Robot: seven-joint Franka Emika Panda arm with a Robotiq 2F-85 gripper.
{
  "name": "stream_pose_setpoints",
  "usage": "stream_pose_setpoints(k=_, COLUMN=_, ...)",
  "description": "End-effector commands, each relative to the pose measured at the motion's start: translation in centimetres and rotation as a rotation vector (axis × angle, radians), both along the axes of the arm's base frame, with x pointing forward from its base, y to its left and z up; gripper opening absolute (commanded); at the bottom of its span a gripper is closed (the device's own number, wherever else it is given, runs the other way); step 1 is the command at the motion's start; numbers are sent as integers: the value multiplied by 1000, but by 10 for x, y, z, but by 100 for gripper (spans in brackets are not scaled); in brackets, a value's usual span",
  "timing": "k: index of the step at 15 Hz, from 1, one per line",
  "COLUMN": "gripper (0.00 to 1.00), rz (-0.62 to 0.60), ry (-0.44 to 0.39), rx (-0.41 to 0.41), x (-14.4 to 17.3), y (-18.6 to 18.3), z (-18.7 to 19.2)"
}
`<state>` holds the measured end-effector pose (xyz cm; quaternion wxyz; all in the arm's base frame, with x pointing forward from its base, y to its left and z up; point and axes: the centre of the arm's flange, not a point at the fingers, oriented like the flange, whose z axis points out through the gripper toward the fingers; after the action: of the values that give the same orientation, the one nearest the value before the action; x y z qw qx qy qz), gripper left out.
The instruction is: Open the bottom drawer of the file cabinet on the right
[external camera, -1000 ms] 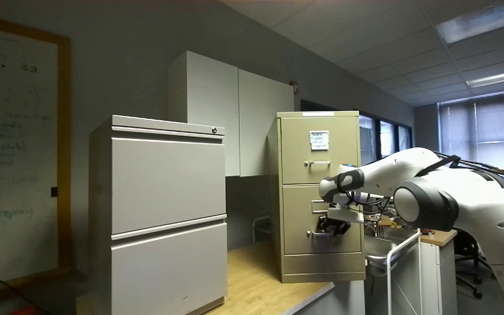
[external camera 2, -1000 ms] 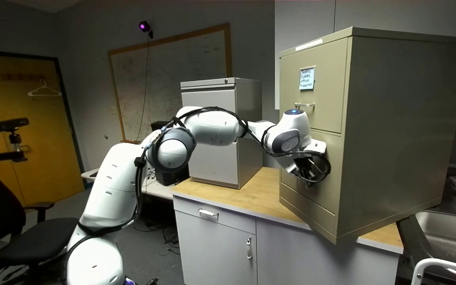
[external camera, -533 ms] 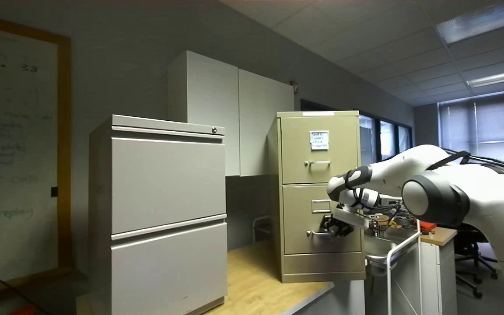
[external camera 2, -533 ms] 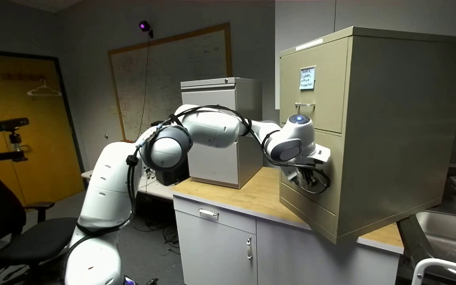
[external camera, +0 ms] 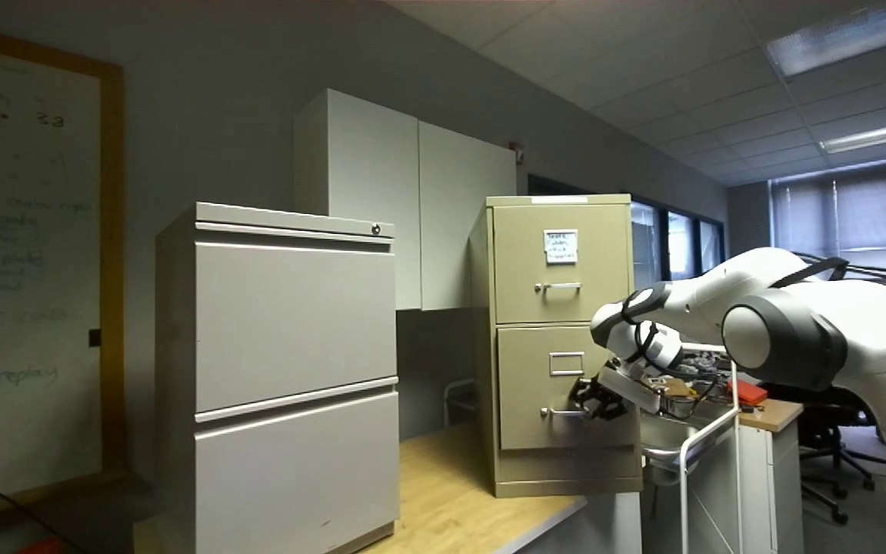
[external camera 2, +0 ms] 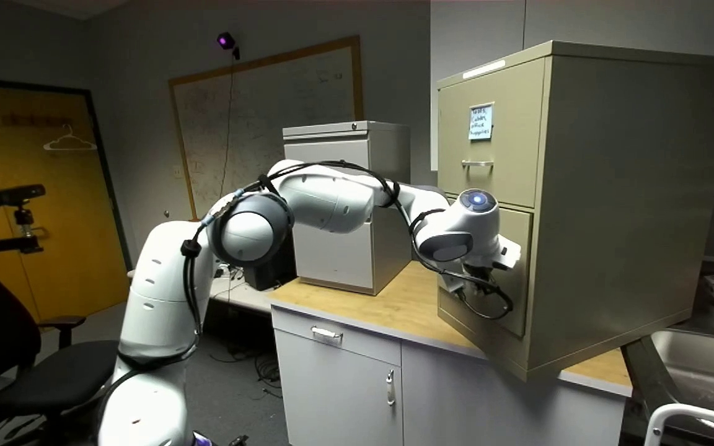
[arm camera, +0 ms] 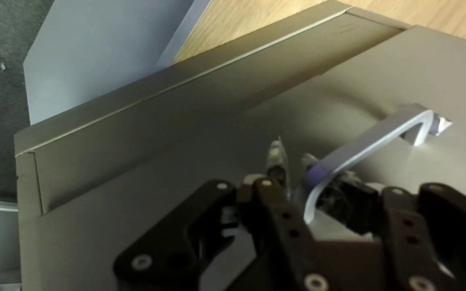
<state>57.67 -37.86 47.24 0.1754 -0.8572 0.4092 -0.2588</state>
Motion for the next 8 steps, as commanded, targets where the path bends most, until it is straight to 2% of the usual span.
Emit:
stream_pose_setpoints(k=1, gripper=5, rz=159, ry=34, rx=-11, x=-71, y=37, z=10)
stream_pose_setpoints(k=4, gripper=5, rz=208, ry=24, rx=-14, x=-75, y=63, z=37)
stream_pose_setpoints(k=8, gripper=5, rz=244, ry=64, rx=-17, x=-110, y=87, z=34)
